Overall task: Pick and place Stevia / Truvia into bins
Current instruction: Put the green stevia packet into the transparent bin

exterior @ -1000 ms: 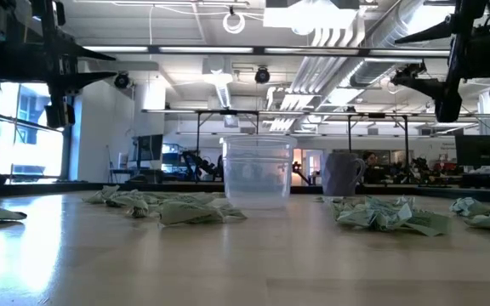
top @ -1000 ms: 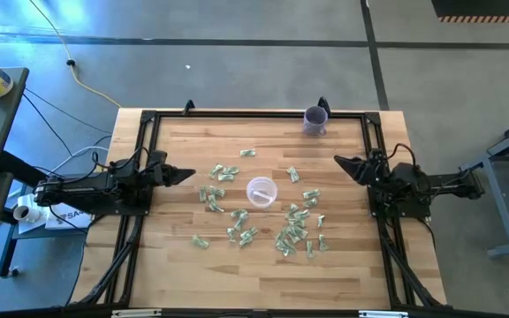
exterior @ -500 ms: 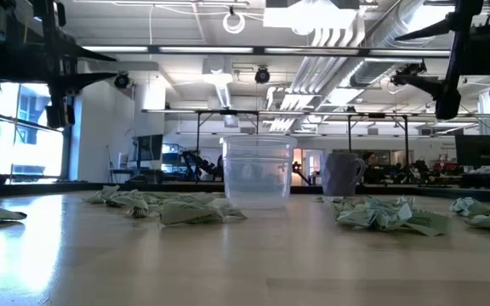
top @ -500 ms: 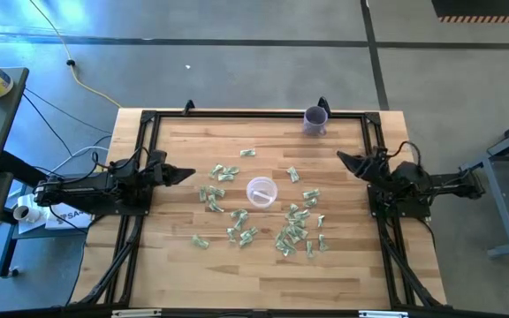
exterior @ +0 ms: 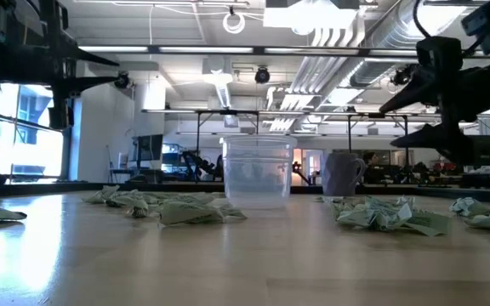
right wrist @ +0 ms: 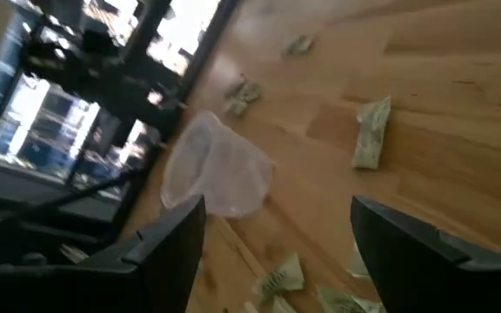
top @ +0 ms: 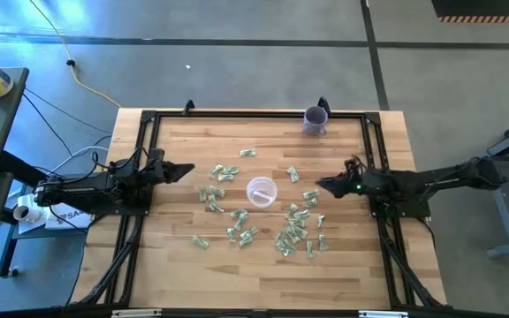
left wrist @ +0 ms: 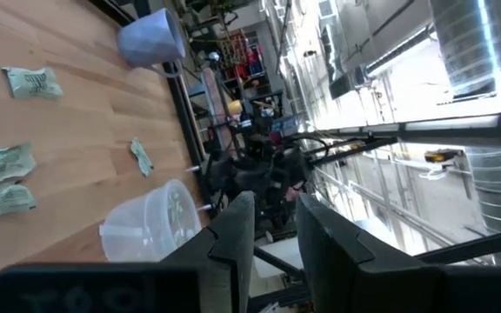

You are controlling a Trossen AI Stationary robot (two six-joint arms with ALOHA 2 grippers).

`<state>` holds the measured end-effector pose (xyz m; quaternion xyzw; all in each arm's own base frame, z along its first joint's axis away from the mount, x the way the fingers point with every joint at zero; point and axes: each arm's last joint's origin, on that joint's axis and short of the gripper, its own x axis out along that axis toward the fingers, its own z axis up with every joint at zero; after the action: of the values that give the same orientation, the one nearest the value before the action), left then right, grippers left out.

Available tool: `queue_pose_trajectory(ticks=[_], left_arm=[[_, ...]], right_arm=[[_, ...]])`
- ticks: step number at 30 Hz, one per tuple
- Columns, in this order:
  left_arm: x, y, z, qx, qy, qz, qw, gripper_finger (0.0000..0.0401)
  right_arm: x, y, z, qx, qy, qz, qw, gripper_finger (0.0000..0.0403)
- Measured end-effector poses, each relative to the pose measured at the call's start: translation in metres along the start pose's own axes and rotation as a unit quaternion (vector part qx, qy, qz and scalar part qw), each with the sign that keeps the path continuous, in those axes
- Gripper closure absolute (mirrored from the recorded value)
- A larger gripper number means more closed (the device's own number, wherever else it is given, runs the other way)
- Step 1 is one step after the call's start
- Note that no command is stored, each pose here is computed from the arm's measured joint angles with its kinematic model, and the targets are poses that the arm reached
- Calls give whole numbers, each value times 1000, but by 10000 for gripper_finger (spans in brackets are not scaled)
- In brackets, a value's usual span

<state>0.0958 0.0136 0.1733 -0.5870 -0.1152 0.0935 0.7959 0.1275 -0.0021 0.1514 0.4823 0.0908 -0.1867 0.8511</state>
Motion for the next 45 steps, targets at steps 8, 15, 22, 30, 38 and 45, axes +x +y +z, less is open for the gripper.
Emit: queue_pose_trajectory(ticks=[8, 15, 22, 30, 38, 45], left_arm=[[0, 2, 0, 2, -13, 12, 1000, 277], [0, 3, -1, 31, 0, 15, 999, 277], [0, 3, -1, 76, 1, 15, 997, 277], [0, 3, -1, 102, 1, 15, 995, 277], [0, 2, -1, 101, 5, 13, 995, 277], [0, 3, -1, 101, 10, 12, 995, 277]], right_arm=[[11, 3, 15, -118, 62, -148, 980, 126], [29, 9, 30, -171, 117, -187, 960, 126], [68, 17, 37, -157, 151, -265, 939, 126], [133, 14, 42, -156, 200, -364, 896, 126], [176, 15, 57, -121, 217, -361, 899, 126], [183, 31, 74, -106, 209, -367, 900, 126]])
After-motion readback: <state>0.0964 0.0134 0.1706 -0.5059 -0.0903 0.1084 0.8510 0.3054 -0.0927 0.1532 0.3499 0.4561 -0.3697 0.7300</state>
